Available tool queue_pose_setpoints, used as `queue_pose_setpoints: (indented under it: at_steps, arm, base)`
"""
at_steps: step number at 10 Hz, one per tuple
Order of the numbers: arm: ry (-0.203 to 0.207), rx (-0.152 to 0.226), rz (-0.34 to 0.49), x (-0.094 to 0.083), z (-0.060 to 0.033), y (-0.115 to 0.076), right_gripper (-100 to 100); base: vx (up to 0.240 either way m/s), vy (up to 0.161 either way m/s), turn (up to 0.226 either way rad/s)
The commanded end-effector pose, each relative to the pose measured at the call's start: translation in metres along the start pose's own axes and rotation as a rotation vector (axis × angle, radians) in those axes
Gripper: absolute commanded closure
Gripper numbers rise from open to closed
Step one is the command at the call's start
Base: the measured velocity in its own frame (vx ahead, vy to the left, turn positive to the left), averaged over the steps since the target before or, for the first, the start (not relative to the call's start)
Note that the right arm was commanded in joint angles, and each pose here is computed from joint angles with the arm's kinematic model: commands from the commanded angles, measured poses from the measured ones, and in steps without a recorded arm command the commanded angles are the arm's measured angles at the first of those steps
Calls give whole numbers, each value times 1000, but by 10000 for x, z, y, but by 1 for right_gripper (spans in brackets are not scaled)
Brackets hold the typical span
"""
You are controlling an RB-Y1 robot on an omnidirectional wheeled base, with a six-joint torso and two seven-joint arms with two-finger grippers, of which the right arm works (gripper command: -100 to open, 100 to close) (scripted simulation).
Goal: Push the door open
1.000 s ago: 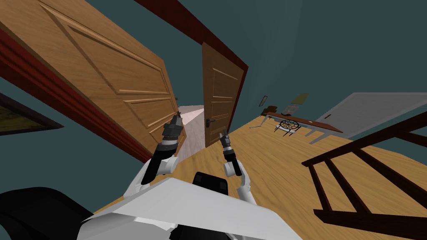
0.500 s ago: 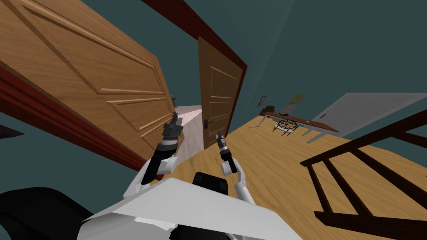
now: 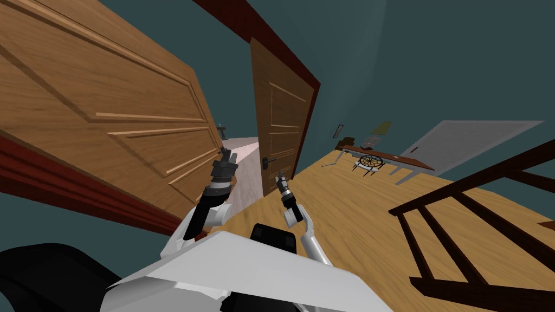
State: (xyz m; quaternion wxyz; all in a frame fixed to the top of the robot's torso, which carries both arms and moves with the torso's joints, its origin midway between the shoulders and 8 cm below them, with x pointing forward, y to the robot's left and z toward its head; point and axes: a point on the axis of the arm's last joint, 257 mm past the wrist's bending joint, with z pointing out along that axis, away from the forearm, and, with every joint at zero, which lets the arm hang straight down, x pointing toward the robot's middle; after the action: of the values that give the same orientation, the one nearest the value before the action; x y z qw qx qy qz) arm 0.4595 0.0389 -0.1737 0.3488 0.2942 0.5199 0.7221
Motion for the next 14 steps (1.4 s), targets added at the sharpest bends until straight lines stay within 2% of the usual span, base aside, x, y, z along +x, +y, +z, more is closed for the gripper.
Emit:
queue_pose_setpoints:
  at_steps: [1,7,14]
  arm:
    - [30,32,6,101,10,-159,-100]
    - [131,138,10,454,43,-628,-100]
    - [223,249,-9,727,-6,-1091,-100]
  base:
    - [148,-21,-50]
    - [128,-6,-42]
    - [151,16,-41]
